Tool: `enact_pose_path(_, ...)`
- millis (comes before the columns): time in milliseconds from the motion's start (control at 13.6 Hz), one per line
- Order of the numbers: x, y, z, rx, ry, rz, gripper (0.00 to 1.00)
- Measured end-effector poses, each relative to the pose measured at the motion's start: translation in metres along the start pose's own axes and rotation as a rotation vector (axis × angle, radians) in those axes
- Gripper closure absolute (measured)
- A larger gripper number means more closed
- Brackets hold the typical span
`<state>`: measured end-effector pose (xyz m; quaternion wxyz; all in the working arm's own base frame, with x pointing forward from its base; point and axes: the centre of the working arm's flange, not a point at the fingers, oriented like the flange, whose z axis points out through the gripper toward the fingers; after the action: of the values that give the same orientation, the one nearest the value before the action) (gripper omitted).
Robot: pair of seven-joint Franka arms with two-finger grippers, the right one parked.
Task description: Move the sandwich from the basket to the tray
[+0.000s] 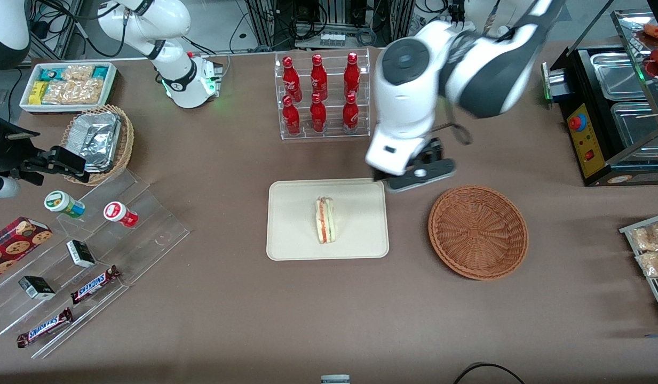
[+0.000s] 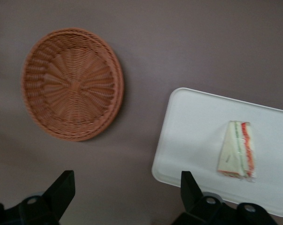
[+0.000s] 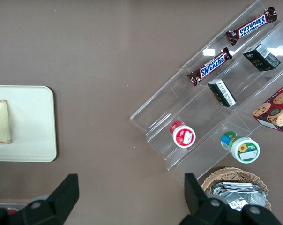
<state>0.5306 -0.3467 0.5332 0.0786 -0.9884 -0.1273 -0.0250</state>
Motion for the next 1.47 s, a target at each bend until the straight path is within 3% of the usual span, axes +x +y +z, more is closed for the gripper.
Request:
enact_pose_path(294,0.051,-0.076,-0.008,-0.019,-0.047,-0.007,0.0)
enact_pose_path(661,0.095,-0.184,-0.016,-0.071,-0.12,0.134,0.0)
enact_pose_path(807,0.099,-0.215,-0.02,-0.095,-0.127,0.195,0.0)
enact_pose_path(1174,0.108,-0.309,-0.032,-0.113,-0.133,0.287,0.0)
enact_pose_path(1468,0.102,-0.353,-0.032,-0.136,-0.141,0.292,0.0)
